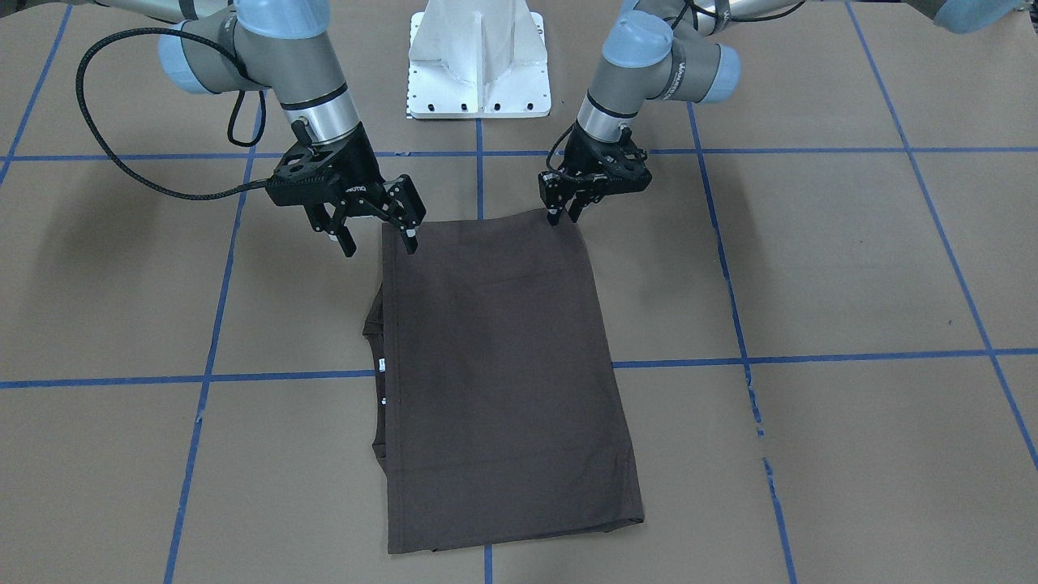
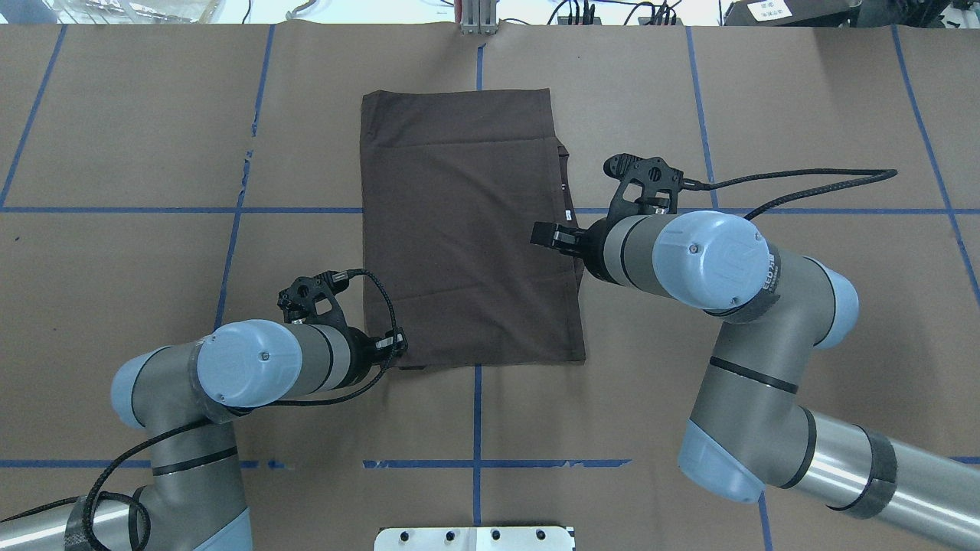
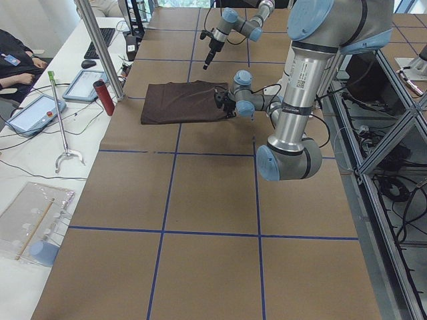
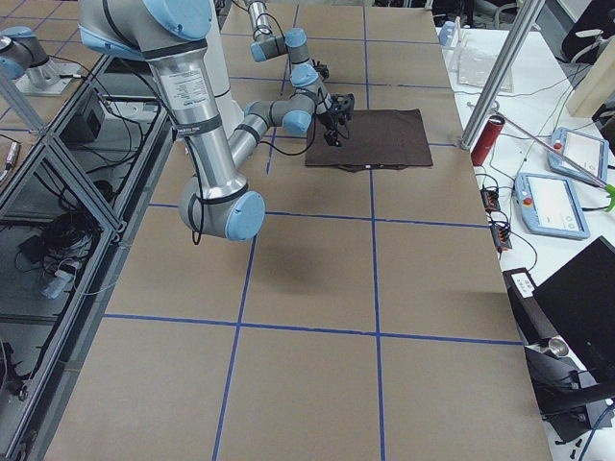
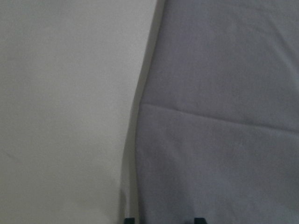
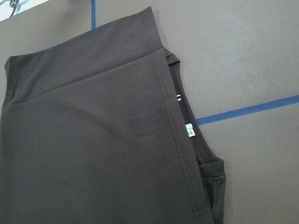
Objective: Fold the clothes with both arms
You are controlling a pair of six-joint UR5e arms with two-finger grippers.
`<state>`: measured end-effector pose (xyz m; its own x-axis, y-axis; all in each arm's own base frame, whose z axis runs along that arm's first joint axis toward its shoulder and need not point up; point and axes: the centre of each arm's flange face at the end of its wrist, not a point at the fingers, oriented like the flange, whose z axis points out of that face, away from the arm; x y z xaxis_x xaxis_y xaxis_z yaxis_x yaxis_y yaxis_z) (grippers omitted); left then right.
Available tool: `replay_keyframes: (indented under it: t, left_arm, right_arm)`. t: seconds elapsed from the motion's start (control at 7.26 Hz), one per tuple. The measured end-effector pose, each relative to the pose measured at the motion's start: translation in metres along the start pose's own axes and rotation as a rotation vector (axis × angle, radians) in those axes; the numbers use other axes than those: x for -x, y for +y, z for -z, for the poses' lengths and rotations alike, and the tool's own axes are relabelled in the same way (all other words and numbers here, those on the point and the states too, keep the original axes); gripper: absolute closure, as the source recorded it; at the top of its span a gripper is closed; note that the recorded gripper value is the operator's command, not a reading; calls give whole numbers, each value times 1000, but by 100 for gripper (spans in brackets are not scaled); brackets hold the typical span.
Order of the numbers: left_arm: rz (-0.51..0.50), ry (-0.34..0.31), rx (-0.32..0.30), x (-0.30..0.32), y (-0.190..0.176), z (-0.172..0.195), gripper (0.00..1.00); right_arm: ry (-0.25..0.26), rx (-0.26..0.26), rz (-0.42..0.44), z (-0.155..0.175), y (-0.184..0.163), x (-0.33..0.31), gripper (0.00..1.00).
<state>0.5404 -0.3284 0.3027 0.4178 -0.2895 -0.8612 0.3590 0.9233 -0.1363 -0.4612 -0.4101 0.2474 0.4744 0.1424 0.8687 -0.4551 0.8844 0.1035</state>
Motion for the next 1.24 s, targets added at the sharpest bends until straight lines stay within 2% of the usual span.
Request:
replay_keyframes:
  t: [0.14,0.28,0.41,0.55,0.69,0.96,1.24]
  left_arm:
    - [0,-1,-3,0,0,-1,100]
    - [-1,-3,-4,1,-1,-2,100]
    - [-2,-1,-5,0,-1,-2,100]
    - [-4,3,-4,-1,0,0,100]
    - [-6,8,-4,-3,0,1,100]
    - [-7,15,-2,-5,0,5,100]
    - [-7,19,-2,-7,1,7,100]
  right_arm:
    - [0,0,0,0,0,0,0]
    - [2,0,1,-1,0,-1,0]
    - [10,1,1,-4,3,-2,4]
    - [24,0,-24,-9,11,-1,18]
    - [59,0,-99,-13,20,5,19]
    - [177,3,-235,-19,36,18,15]
    - [242,21,-251,-30,55,22,14]
